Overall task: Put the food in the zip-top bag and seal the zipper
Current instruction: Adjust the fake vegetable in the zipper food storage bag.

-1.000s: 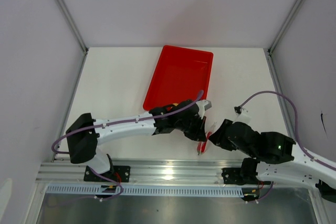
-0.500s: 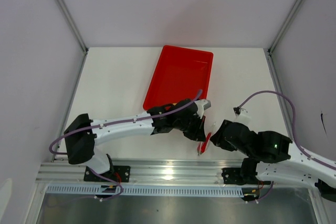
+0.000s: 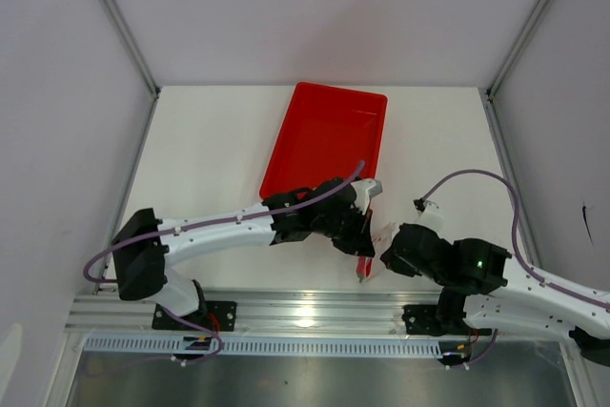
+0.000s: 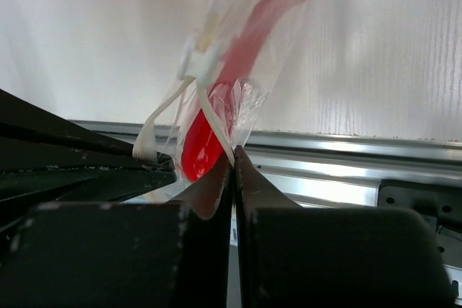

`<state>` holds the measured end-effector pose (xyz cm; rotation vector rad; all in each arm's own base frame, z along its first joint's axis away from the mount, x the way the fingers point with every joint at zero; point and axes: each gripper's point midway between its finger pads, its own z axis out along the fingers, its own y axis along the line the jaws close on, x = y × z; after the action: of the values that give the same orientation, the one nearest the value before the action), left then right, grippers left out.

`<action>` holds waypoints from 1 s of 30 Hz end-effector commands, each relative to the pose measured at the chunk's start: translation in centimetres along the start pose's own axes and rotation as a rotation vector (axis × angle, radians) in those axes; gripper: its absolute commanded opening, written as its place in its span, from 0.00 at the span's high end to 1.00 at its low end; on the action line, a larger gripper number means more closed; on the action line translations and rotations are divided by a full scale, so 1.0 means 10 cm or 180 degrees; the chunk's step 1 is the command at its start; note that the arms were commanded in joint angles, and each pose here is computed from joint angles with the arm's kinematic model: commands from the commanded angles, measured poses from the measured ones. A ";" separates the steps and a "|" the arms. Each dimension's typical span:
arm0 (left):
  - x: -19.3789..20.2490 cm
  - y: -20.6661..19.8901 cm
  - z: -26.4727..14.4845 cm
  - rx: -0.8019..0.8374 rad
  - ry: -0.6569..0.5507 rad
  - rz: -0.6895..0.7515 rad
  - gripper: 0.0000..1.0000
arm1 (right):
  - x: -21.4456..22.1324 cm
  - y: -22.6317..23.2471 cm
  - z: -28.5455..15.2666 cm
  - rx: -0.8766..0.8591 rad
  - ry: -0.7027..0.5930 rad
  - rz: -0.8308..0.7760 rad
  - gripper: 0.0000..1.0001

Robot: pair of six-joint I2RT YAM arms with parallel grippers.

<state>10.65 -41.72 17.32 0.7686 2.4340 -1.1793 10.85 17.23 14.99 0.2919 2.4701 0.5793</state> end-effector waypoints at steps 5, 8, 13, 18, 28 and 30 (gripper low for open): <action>-0.19 -0.18 -0.09 0.0178 -0.0180 0.0101 0.99 | -0.24 -0.23 -0.28 0.0182 -0.0260 0.0155 1.00; -0.20 -0.12 0.00 0.0087 -0.0115 0.0157 0.99 | -0.35 -0.35 -0.43 0.0303 -0.0364 0.0149 1.00; -0.17 0.01 0.16 -0.0053 0.0008 0.0223 0.99 | -0.52 -0.47 -0.59 0.0600 -0.0502 -0.0003 1.00; -0.19 0.05 0.28 -0.0109 0.0125 0.0343 0.99 | -0.55 -0.43 -0.53 0.0722 -0.0526 -0.0203 1.00; -0.44 0.19 0.13 -0.0157 -0.0084 0.0342 0.50 | -0.44 -0.46 -0.29 0.0741 -0.0402 -0.0216 1.00; -0.60 0.22 -0.04 -0.0208 -0.0289 0.0345 0.44 | -0.46 -0.45 -0.27 0.0751 -0.0389 -0.0207 1.00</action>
<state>14.40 -43.45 15.28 0.8644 2.4227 -1.0578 11.95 10.86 16.82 0.3411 2.4443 0.2361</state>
